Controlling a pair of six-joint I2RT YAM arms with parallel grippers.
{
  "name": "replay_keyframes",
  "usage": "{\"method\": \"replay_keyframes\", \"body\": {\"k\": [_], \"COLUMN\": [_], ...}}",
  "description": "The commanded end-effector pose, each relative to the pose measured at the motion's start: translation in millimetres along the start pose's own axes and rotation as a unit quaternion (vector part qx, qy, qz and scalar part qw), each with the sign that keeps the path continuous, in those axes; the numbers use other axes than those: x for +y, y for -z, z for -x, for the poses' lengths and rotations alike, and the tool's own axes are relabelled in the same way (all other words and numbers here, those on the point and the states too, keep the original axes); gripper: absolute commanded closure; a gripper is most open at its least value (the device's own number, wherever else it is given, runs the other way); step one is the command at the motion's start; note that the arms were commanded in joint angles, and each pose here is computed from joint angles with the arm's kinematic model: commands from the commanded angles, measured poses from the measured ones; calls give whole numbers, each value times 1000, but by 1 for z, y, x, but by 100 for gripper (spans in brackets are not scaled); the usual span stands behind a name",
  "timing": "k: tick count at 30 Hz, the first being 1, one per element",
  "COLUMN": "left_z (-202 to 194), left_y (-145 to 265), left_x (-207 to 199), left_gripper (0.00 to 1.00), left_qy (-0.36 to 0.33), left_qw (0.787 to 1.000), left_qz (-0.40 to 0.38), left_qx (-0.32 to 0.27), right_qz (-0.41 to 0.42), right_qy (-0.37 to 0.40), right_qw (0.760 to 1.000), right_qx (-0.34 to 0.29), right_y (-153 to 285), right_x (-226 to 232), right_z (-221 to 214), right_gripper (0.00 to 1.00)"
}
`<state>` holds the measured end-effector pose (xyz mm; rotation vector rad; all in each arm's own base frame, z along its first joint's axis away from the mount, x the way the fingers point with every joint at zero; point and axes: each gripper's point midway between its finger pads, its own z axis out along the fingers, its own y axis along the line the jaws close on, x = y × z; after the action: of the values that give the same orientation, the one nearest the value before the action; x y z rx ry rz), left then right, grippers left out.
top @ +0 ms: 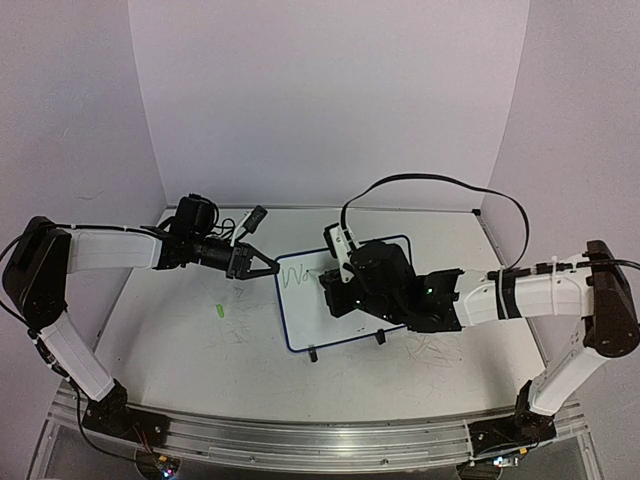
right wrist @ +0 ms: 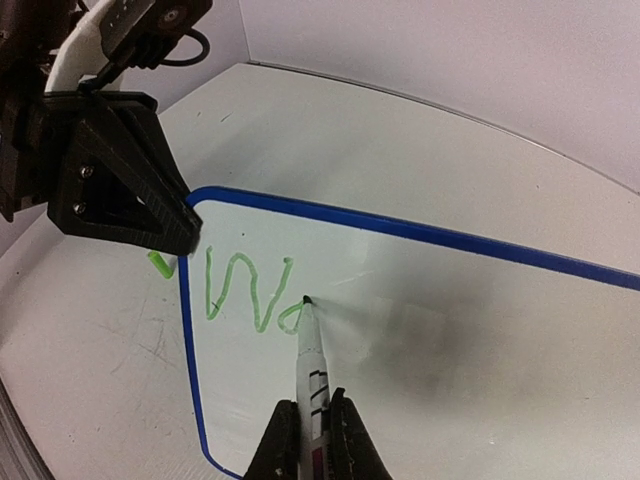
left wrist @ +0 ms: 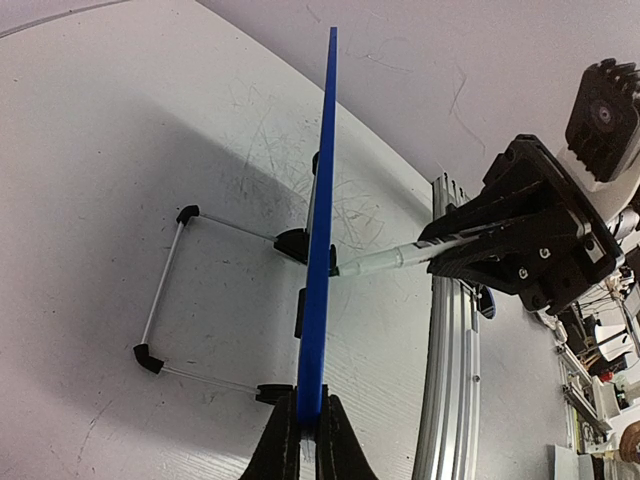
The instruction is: Write a sentence on the whiteboard
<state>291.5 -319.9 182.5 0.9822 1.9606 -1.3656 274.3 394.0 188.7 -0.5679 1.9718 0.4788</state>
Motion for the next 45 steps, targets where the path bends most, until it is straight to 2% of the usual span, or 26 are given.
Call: {"method": "replay_keyframes", "body": {"k": [1, 25, 30, 35, 45], "left_z": [9, 9, 9, 9, 6], "left_y": [-1, -2, -2, -2, -1], "left_x": [-16, -15, -15, -15, -16], "left_gripper": [100, 100, 100, 100, 100], "left_qy": [-29, -29, -29, -29, -21], "left_qw": [999, 999, 999, 999, 1000], "left_qz": [-18, -17, -17, -17, -17], "left_qx": [-1, 0, -1, 0, 5], "right_qz": [-28, -11, 3, 59, 7], "right_qy": [-14, -28, -25, -40, -25], "right_qw": [999, 999, 1000, 996, 999], "right_qx": [-42, 17, 8, -47, -42], "right_y": [1, 8, 12, 29, 16], "right_x": [-14, -16, -11, 7, -6], "right_z": [33, -19, -10, 28, 30], "right_gripper": [100, 100, 100, 100, 100]}}
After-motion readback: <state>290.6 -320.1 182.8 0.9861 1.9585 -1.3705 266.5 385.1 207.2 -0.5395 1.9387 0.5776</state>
